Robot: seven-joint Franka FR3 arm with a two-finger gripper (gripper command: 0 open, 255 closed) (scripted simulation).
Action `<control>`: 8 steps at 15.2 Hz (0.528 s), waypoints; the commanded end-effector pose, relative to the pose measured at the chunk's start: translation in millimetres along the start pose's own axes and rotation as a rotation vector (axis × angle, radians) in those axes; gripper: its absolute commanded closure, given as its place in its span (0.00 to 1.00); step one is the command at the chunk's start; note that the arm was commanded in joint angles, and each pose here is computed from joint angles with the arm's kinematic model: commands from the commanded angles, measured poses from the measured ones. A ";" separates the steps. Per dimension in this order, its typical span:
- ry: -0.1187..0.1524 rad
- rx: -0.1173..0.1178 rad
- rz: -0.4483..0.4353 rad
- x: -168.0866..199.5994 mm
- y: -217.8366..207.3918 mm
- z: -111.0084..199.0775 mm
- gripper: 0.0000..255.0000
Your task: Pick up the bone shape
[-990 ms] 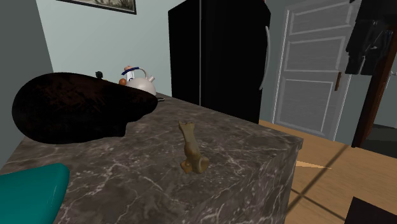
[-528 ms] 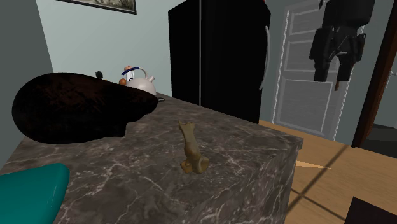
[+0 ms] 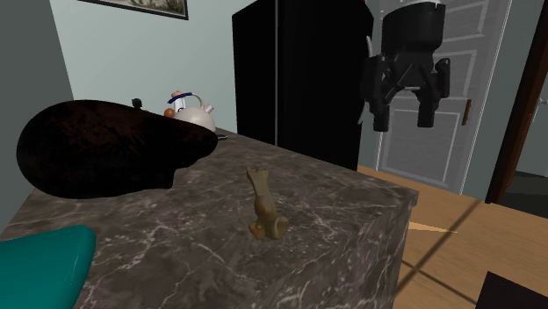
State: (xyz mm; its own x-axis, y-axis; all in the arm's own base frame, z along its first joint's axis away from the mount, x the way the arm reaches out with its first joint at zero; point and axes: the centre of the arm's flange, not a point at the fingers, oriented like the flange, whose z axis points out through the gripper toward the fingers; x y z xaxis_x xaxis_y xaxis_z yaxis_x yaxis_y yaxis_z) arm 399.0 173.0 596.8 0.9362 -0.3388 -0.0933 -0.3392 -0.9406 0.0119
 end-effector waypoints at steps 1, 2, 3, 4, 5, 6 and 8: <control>-0.020 -0.006 0.024 10.0 -28.1 6.3 0.00; -0.029 -0.010 0.035 14.0 -41.2 9.2 0.00; -0.039 -0.014 0.046 18.1 -54.3 12.3 0.00; -0.048 -0.017 0.056 22.4 -67.4 15.4 0.00; -0.058 -0.021 0.067 26.7 -80.3 18.6 0.00; -0.067 -0.024 0.078 31.2 -93.3 21.9 0.00; -0.086 -0.032 0.099 40.4 -118.9 28.8 0.00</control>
State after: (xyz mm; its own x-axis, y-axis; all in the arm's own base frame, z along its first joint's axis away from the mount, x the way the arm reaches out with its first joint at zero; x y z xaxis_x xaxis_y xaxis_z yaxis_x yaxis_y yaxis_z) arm 462.8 261.1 568.0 0.8942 -0.4159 -0.1654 -0.4132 -0.9092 0.0517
